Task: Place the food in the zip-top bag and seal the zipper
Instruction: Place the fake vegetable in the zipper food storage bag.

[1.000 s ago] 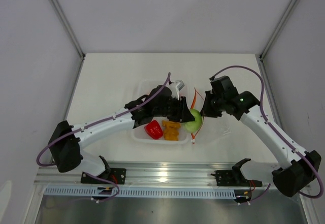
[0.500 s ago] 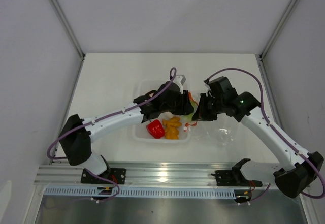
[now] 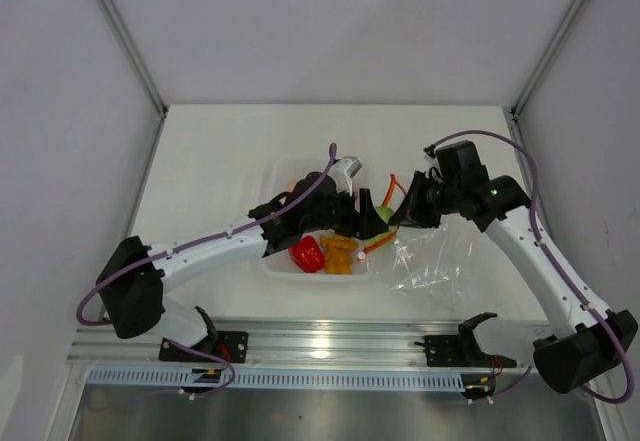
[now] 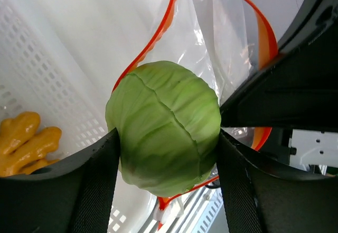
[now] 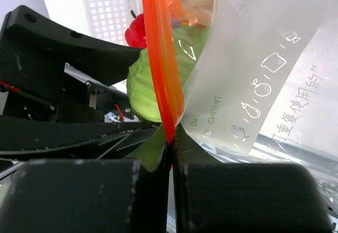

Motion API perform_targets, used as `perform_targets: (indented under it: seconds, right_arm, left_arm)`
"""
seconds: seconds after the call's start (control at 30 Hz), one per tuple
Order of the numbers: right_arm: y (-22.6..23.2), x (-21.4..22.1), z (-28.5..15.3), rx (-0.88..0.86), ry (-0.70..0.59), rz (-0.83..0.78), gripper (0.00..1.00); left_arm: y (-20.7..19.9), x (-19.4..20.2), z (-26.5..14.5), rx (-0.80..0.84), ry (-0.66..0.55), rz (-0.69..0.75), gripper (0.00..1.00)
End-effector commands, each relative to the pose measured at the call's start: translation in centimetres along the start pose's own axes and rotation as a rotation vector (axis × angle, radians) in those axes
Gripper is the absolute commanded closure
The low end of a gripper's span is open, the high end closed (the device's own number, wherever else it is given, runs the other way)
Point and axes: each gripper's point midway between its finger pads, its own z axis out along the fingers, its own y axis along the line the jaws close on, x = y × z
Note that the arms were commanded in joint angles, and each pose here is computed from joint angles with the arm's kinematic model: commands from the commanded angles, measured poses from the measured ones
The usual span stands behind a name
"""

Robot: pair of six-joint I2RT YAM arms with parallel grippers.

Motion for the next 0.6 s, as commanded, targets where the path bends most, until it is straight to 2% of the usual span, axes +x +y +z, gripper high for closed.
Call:
perform_targets:
  seconds: [0.0, 0.1, 0.23, 0.37, 0.57]
  right_arm:
    - [1.1, -1.4, -0.6, -0.081, -0.058, -0.005, 1.0]
    - [1.3, -1.4, -0.8, -0.122, -0.057, 0.008, 1.0]
    - [1.0, -1.3, -1.0, -0.148, -0.051, 0.023, 1.0]
    - [0.3, -1.3, -0.7, -0.173, -0.051, 0.049, 1.0]
    - [-0.4, -1.3, -0.4, -0.194, -0.045, 0.073, 1.0]
  left_arm:
    - [-5.7, -1.4, -2.2, 0.251, -0.034, 0.073, 0.3]
    - [-6.2, -1.1, -2.1, 0.281, -0.015, 0.088, 0.24]
    - [-8.1, -1.0, -3.1, 0.415, -0.035, 0.116, 0.16]
    - [-10.7, -0.8, -4.2, 0.589, -0.023, 0.125, 0.17]
    - [-11.2, 0.1, -5.0, 0.684, -0.019, 0.067, 0.18]
